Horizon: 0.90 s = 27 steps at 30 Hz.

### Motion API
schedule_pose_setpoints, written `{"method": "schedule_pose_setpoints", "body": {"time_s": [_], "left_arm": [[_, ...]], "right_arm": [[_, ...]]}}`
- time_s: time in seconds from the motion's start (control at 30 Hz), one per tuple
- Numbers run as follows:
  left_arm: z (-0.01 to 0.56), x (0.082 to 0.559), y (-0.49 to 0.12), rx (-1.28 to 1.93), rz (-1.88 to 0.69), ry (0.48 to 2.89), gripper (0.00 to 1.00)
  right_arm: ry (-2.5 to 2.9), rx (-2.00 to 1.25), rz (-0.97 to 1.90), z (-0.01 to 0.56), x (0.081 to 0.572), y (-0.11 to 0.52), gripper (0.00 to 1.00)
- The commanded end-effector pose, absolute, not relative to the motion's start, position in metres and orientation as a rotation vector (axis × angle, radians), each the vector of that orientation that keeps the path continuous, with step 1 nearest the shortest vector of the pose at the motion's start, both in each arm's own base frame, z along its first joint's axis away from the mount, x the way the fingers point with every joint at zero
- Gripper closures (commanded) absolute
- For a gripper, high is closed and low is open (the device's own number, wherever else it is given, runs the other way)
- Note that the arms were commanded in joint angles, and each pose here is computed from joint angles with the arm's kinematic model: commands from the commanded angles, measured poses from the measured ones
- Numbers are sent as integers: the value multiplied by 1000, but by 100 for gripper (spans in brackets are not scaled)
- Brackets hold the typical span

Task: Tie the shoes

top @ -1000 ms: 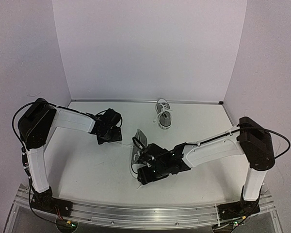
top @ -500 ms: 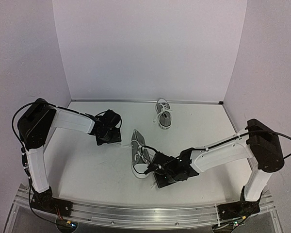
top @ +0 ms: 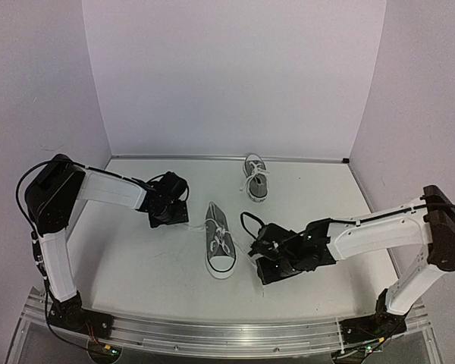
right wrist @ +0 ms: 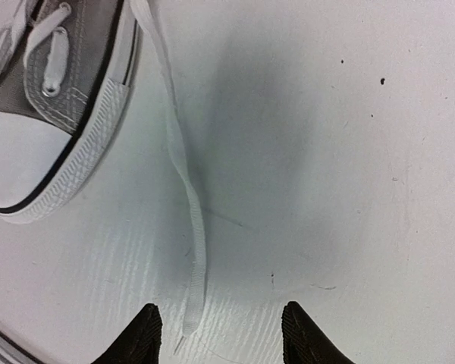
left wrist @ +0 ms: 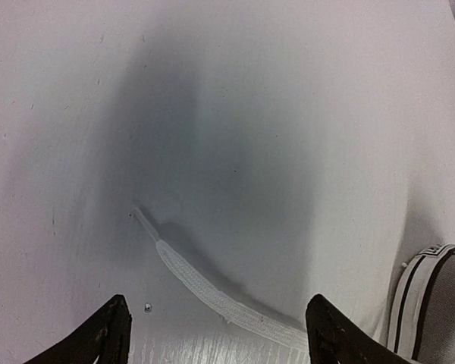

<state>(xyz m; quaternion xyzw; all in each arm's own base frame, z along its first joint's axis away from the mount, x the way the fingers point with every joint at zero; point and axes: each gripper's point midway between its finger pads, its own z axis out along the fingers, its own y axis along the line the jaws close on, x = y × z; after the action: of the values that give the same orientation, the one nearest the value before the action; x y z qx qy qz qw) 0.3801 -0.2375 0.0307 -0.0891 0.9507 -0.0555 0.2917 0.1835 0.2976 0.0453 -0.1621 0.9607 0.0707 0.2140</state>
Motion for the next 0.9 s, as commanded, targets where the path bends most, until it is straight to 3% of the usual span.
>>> {"method": "schedule_pose_setpoints", "body": {"time_s": [0.0, 0.23, 0.53, 0.73, 0.87], "left_arm": [[56, 384, -238, -233, -193, 2471, 22], [56, 379, -235, -241, -191, 2477, 24], [41, 379, -223, -282, -79, 2495, 30], [23, 383, -231, -282, -77, 2533, 33], [17, 389, -237, -275, -83, 2535, 37]], "right_arm": [[2711, -511, 233, 27, 174, 305, 49], [2761, -532, 210, 2, 170, 309, 53], [2800, -560, 112, -21, 168, 302, 77], [2770, -625, 151, -15, 171, 312, 99], [2735, -702, 182, -8, 175, 326, 100]]}}
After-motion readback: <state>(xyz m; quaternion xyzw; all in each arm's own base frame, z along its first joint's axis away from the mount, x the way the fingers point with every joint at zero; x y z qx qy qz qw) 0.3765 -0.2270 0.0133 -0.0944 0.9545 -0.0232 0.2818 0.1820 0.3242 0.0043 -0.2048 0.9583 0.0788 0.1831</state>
